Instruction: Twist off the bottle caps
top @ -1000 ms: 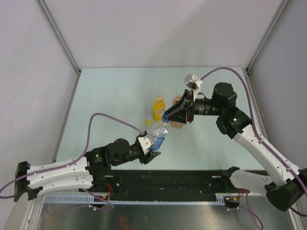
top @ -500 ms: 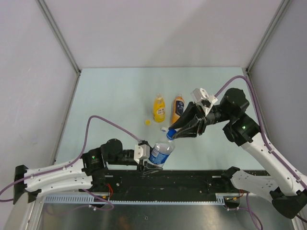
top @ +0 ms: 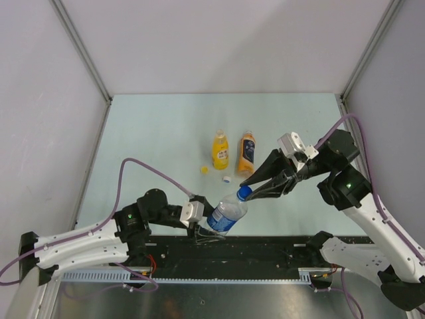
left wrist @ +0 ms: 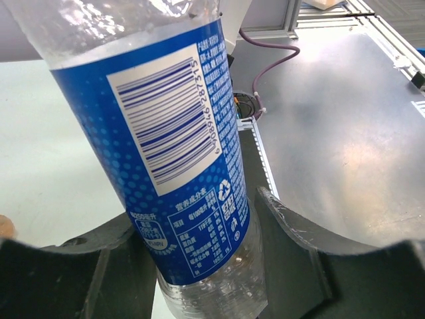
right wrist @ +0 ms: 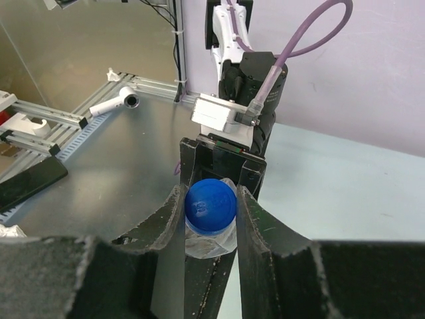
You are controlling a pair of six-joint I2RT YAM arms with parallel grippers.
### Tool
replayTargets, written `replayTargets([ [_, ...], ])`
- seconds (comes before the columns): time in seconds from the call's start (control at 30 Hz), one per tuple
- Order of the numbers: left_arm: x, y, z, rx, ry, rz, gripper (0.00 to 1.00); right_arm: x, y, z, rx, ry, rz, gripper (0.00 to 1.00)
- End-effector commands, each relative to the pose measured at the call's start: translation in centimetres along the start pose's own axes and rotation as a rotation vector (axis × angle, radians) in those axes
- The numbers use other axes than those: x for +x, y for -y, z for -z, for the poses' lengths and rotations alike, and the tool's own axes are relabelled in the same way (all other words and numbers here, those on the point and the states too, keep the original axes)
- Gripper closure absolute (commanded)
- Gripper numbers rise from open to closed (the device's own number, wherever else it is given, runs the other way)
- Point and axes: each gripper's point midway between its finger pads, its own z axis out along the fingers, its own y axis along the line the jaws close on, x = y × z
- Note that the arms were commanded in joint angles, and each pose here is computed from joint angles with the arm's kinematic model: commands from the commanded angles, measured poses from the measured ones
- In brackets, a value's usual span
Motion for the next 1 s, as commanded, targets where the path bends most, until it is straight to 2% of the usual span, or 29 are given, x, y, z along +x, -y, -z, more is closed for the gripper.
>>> replayTargets([
  [0.0, -3.0, 2.1, 0.0, 0.135, 0.109, -0.127, 1.0, -0.8, 1.0, 0.4, 0.079, 0.017, 0.07, 1.0],
  [0.1, -2.8, 1.9, 0.1, 0.126, 0.107, -0.122, 1.0, -0.9, 1.2, 0.4, 0.098, 0.021, 0.076, 0.99],
  [0.13, -2.8, 1.8, 0.1, 0.121, 0.107, -0.121, 1.0, -0.9, 1.4, 0.4, 0.107, 0.022, 0.076, 0.94],
  [0.33, -2.9, 0.6, 0.2, 0.05, 0.112, -0.129, 1.0, -0.4, 2.5, 0.4, 0.149, 0.016, 0.043, 0.42],
  [0.43, -2.8, -1.0, 0.3, -0.035, 0.108, -0.126, 1.0, -0.1, 3.0, 0.4, 0.163, 0.013, 0.028, 0.22],
  [0.53, -2.5, -2.8, 0.5, -0.138, 0.1, -0.123, 1.0, 0.2, 3.7, 0.5, 0.206, 0.01, 0.014, 0.06],
  [0.63, -2.1, -4.3, 0.9, -0.226, 0.09, -0.12, 1.0, 0.4, 4.6, 0.6, 0.247, 0.007, 0.005, 0.01],
  [0.97, -0.3, -7.3, 2.0, -0.409, 0.049, -0.091, 1.0, 0.7, 5.7, 0.6, 0.296, 0.014, -0.022, 0.01],
])
